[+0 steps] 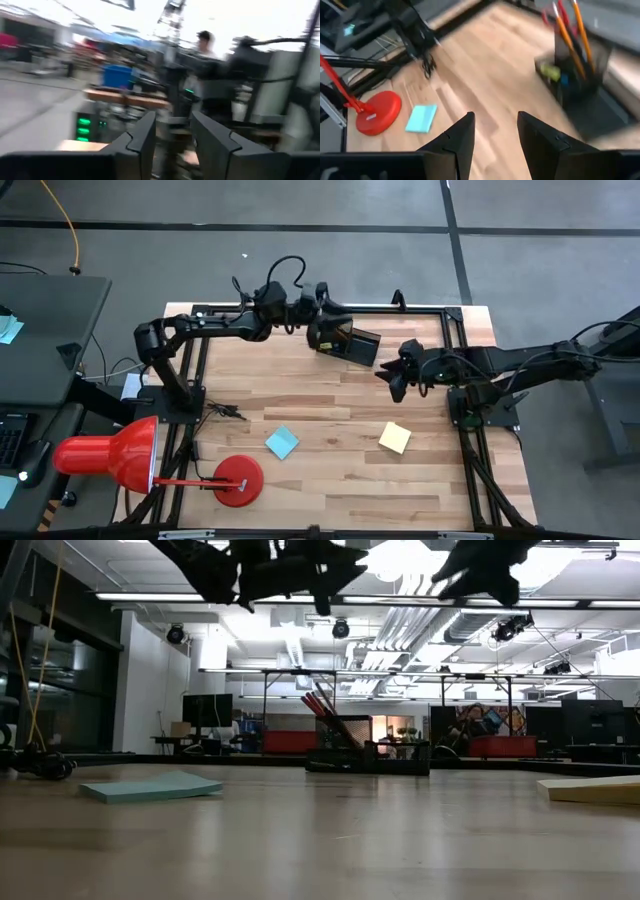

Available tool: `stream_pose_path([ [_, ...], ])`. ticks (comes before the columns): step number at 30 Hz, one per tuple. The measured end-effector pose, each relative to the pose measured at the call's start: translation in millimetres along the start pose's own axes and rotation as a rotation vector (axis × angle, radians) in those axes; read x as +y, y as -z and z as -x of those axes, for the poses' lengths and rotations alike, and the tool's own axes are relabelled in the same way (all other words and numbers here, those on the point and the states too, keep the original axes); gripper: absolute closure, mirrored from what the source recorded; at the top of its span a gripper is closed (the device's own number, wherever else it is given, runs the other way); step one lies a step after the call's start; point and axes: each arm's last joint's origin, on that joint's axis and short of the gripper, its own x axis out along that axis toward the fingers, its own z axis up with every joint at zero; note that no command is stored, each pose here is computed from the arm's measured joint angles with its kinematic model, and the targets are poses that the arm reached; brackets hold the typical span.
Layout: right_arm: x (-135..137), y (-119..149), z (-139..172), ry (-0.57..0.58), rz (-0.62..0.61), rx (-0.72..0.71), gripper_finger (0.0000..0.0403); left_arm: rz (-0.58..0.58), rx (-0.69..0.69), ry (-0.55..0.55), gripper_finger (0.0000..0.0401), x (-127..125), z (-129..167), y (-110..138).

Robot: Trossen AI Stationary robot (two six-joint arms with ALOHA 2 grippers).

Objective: Pick and place office supplies into organizer
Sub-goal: Put the yellow sticky notes in the black desk organizer

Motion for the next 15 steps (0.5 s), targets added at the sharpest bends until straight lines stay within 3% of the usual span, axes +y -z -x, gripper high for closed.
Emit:
stream_pose_path([
  [5,-6,20,1,0.047,-0.13,0.223,0.0263,0.091,0.101,0.175,0.03,-17,-5,8],
  [11,0,52,-4,-0.022,-0.31,0.42,0.0263,0.181,0.248,0.221,0.0302,-41,-15,28],
  [15,-1,84,-7,0.016,-0.397,0.5,0.0263,0.204,0.314,0.237,0.0302,-54,-19,38],
])
